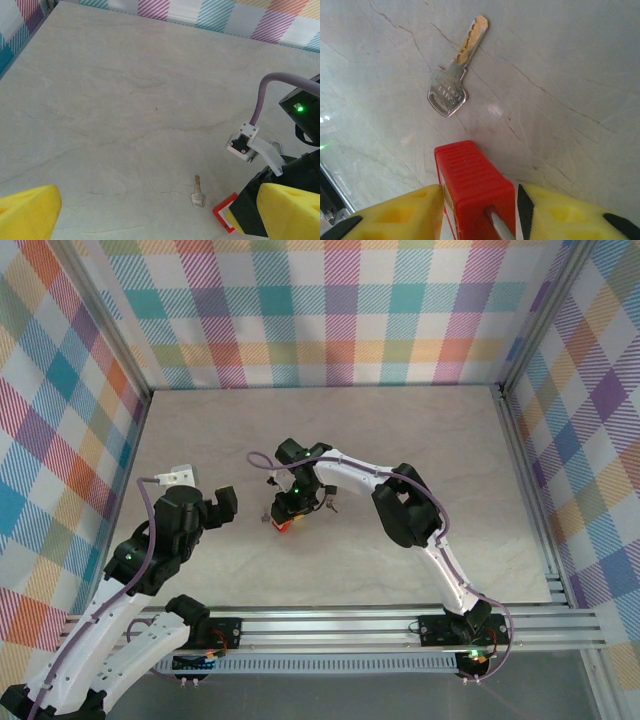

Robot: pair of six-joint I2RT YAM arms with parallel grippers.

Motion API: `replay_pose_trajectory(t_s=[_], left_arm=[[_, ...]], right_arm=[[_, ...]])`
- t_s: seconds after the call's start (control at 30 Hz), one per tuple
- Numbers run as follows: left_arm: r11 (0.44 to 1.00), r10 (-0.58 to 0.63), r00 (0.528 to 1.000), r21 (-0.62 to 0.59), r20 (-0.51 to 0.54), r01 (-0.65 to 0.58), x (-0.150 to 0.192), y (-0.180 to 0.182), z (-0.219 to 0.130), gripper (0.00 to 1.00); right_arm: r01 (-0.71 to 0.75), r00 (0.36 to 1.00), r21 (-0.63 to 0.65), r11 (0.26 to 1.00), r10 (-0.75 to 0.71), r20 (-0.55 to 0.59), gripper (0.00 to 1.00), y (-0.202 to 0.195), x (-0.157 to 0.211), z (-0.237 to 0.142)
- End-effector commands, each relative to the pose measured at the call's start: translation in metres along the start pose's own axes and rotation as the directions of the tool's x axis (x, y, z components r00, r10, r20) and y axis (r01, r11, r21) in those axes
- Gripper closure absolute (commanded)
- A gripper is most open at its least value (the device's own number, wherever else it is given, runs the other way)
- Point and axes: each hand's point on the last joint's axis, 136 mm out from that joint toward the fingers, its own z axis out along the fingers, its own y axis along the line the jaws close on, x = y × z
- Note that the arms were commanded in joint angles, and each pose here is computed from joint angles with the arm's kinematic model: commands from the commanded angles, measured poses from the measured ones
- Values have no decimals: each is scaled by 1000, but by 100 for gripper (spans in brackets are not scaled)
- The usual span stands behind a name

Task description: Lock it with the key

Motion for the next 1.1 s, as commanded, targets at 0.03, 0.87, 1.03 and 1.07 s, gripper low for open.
replay_pose_trajectory(t_s=[0.03, 0.87, 1.03, 1.07], left_arm=[[1000, 1, 1000, 4, 14, -1, -2, 0, 1, 0], [1000, 5, 1000, 25, -2, -5, 1, -4, 3, 0], [995, -3, 1000, 98, -21, 5, 5, -18, 4, 0], [994, -4, 1000, 106, -26, 6, 5, -20, 5, 0]], right_arm=[[34, 999, 40, 999, -33, -29, 50, -1, 3, -1], [135, 977, 255, 957, -171, 126, 20, 8, -31, -89], [96, 949, 289, 952, -175, 263, 3, 17, -20, -132], [72, 943, 294, 953, -161, 290, 0, 15, -16, -138]])
